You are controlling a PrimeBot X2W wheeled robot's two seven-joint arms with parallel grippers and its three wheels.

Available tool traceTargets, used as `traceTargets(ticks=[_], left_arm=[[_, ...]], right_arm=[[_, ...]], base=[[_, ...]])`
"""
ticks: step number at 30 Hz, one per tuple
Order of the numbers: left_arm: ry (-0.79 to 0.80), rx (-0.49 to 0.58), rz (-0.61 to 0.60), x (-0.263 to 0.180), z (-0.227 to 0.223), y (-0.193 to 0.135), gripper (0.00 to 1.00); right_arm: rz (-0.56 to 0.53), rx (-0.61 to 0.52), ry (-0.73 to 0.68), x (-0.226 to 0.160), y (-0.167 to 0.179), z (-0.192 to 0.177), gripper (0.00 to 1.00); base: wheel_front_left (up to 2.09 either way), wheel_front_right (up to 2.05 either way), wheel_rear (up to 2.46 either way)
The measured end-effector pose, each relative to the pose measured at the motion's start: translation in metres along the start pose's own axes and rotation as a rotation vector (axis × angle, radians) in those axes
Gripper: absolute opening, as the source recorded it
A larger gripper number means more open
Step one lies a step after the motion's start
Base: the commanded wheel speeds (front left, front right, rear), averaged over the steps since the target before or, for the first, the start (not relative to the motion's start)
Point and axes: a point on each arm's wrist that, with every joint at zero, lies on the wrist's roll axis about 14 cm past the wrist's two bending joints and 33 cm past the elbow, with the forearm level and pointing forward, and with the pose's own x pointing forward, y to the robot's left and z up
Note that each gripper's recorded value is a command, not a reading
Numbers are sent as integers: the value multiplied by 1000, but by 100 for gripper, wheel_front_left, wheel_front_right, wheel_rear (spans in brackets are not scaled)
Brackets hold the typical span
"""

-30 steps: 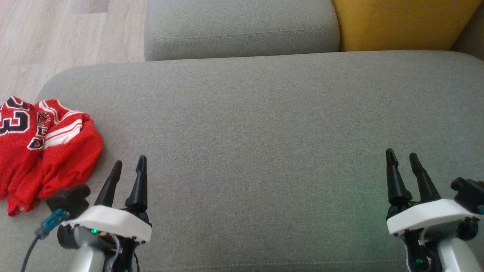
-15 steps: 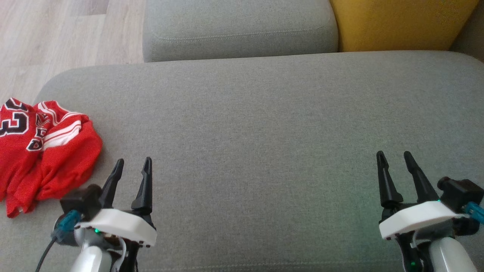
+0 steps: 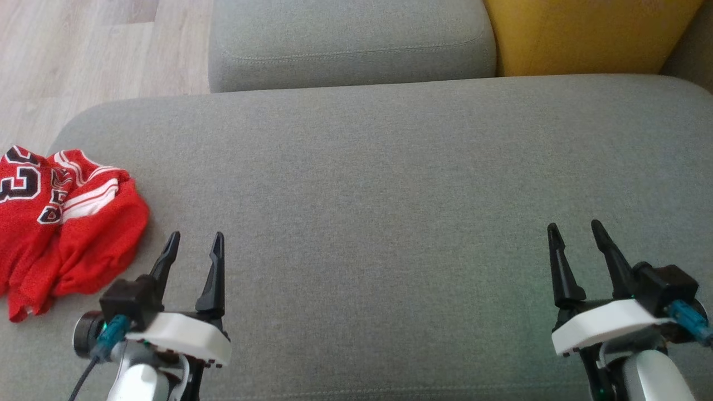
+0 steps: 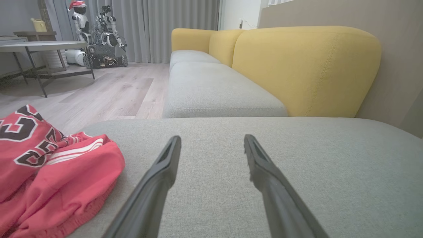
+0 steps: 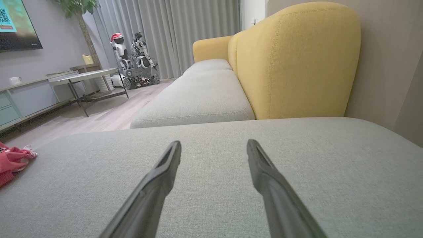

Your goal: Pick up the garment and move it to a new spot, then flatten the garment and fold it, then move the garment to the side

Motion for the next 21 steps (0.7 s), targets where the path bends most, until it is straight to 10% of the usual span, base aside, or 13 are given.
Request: traceTargets(ticks=[21], left_arm=[[33,75,14,-7,-20,4,100]], right_arm=[[-8,-20,-35,-1,4,5,100]], base=[[0,0,0]])
